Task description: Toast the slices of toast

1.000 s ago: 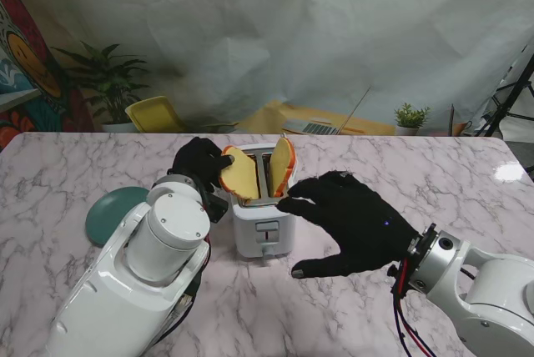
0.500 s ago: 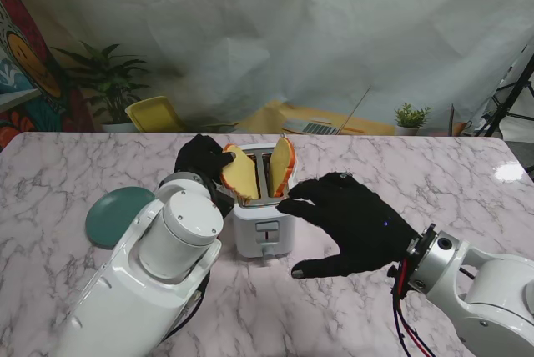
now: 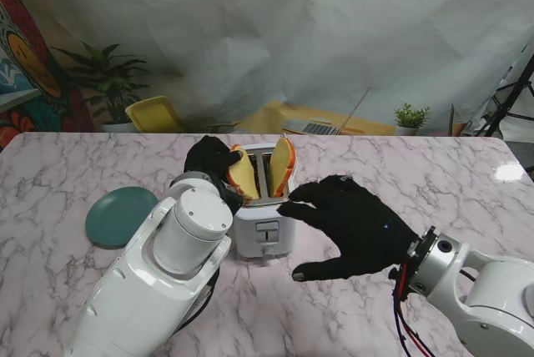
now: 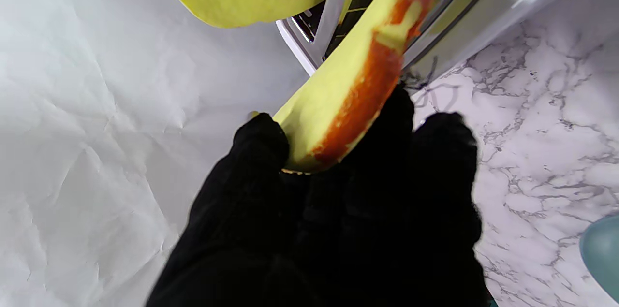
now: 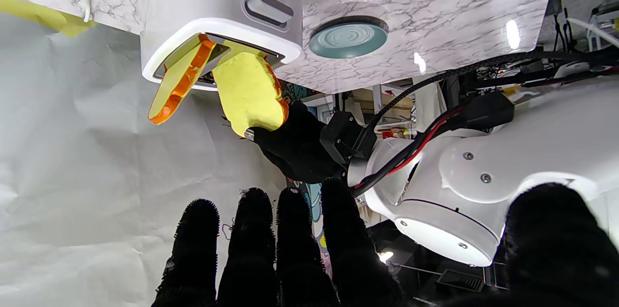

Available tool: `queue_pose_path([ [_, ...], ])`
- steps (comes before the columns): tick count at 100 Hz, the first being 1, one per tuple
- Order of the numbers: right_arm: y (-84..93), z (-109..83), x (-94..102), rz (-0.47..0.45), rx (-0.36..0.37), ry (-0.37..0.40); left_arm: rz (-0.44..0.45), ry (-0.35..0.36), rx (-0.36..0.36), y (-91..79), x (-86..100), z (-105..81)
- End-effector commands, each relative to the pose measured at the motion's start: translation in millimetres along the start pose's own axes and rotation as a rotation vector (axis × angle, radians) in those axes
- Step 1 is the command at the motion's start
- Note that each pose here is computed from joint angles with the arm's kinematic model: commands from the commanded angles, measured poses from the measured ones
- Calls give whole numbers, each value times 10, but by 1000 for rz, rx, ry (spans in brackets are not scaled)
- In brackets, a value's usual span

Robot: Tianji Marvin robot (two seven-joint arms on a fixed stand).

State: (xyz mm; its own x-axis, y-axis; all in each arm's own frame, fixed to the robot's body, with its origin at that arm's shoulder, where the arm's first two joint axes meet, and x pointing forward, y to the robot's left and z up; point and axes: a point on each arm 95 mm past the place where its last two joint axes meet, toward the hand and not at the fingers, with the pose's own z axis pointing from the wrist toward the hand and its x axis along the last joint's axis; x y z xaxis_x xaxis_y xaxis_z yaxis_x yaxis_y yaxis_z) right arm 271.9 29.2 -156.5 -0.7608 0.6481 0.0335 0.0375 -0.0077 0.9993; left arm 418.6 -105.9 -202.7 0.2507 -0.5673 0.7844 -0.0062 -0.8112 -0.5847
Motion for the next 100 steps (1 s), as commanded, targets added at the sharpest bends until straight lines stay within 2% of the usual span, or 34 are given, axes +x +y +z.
queue_pose_path([
  [1, 40, -13, 54, -10, -6, 8, -4, 0, -21, 60, 24, 10],
  [39, 13, -50, 45, -9, -1, 0, 8, -10, 0, 134, 58, 100],
  [80, -6, -59, 41, -1, 6, -7, 29, 20, 80, 100, 164, 113],
  [100, -10, -70, 36, -1, 10, -9, 31, -4, 42, 162, 130, 144],
])
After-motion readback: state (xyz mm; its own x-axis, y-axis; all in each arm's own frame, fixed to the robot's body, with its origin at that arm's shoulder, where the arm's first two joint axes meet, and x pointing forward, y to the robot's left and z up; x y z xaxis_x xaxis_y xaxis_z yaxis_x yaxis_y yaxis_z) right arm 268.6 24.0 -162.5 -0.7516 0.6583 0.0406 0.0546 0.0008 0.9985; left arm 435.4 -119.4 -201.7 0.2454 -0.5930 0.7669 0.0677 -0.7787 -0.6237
